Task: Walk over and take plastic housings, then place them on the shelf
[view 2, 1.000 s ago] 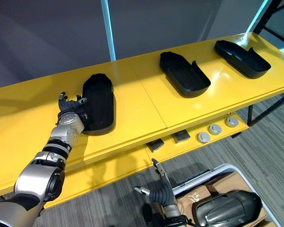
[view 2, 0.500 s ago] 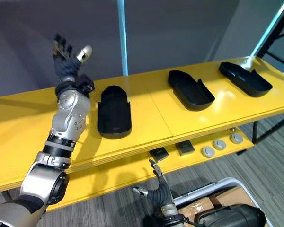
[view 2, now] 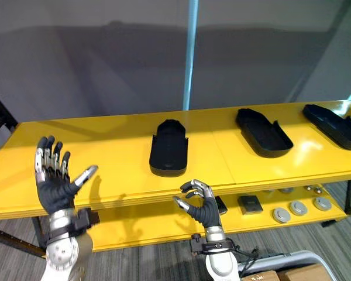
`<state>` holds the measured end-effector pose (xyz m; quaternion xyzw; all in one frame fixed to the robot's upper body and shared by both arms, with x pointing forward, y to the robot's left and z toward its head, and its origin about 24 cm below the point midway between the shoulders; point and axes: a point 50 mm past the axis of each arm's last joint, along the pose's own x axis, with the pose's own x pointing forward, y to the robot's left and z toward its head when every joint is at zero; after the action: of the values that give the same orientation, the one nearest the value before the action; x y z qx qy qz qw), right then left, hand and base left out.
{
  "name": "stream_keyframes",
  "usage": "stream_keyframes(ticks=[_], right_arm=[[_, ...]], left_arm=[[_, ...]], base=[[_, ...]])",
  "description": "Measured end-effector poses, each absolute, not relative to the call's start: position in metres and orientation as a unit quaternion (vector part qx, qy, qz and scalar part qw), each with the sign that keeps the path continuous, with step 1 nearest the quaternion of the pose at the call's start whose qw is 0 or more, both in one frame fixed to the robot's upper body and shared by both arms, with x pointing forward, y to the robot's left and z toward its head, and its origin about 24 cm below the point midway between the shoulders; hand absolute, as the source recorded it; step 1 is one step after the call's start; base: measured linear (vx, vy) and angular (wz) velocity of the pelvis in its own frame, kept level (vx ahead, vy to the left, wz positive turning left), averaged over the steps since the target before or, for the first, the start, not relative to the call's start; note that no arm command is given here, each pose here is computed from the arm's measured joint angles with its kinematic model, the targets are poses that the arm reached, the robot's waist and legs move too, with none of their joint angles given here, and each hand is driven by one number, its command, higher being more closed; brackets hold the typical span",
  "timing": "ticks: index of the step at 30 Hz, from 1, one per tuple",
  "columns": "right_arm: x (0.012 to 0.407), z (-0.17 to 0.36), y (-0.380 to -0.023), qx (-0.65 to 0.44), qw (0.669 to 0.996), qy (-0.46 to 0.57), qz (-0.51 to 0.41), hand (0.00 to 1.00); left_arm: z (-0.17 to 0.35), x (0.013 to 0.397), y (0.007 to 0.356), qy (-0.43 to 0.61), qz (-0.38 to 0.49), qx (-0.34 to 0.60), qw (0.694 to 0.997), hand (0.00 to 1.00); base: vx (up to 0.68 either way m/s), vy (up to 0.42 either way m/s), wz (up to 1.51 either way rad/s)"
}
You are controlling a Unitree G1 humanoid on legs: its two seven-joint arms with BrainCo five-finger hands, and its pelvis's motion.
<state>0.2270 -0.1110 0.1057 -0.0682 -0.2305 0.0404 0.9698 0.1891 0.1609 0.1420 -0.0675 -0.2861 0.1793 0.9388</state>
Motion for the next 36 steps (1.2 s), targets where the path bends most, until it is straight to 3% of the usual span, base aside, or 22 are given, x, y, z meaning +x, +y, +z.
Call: stream_keyframes(ticks=[13,27,36], right_arm=[[0.297,0.109,-0.100,-0.077,0.975,-0.206,-0.017,1.00],[0.323,0.113,-0.134,-0.060,0.970,-0.181,-0.152,1.00],[0.331,0.120,-0.143,-0.059,0.966,-0.183,-0.172,1.00]], left_arm=[[0.111,0.173,0.170,-0.208,0.171,-0.208,0.940,0.00],[0.110,0.172,0.171,-0.207,0.161,-0.222,0.939,0.00],[0.111,0.173,0.167,-0.207,0.150,-0.226,0.940,0.00]], base=[[-0.01,0.038,0.29],[0.00,0.005,0.07],[0.00,-0.003,0.02]])
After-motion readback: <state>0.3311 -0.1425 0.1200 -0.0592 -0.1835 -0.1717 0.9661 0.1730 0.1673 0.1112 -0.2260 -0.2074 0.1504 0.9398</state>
